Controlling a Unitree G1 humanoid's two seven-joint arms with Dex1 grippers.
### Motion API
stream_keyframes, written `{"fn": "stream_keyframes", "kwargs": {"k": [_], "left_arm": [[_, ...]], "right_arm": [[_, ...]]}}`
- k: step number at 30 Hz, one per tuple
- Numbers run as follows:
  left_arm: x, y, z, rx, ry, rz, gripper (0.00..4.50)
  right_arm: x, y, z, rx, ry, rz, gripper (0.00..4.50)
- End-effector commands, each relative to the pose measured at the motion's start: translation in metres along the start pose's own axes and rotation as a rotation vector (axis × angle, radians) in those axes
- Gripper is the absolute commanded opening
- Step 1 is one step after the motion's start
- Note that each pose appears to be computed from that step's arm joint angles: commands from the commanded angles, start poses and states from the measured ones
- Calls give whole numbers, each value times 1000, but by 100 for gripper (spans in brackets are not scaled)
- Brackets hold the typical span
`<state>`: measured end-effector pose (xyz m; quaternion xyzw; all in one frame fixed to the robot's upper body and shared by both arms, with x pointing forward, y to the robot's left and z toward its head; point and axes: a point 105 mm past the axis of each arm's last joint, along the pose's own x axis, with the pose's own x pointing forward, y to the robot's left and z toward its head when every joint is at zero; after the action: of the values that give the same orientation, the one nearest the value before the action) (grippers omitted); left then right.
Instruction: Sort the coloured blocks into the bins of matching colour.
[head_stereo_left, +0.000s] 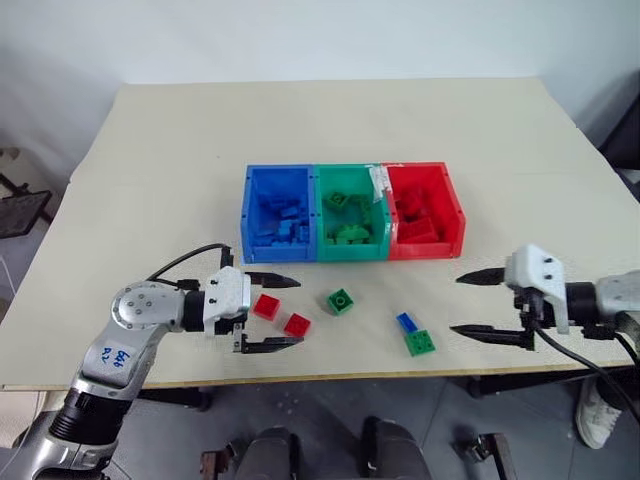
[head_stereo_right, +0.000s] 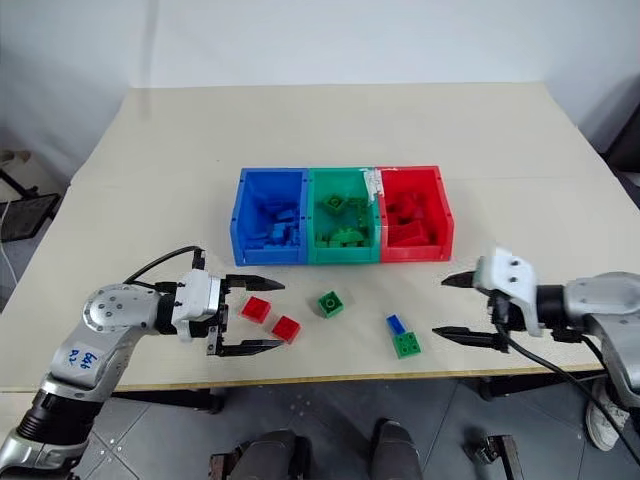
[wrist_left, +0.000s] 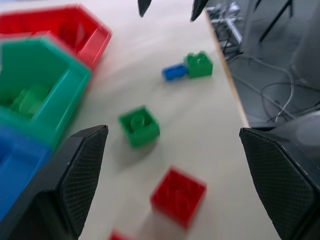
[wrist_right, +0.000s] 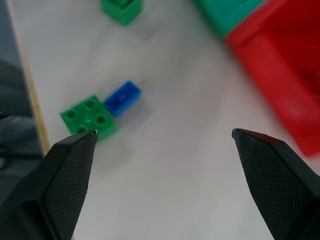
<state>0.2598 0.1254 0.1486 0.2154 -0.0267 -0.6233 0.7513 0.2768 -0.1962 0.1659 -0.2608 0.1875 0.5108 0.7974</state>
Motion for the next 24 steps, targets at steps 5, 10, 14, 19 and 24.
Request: {"fn": "stream_keyframes", "kwargs": {"k": [5, 10, 14, 19, 24], "left_arm": [[-9, -8, 9, 52, 13, 19, 450], [-10, -12, 10, 50, 12, 29, 450], [-9, -14, 11, 51, 8, 23, 450], [-6, -13, 15, 63, -4, 5, 450], [-6, -10, 16, 69, -6, -3, 450]], "right_arm": [[37, 5, 17, 153, 109, -22, 449], [44, 18, 14, 216, 171, -12, 449], [47, 23, 4, 240, 225, -41, 449], [49, 27, -8, 259, 269, -59, 449], [53, 30, -8, 303, 257, -49, 431]]}}
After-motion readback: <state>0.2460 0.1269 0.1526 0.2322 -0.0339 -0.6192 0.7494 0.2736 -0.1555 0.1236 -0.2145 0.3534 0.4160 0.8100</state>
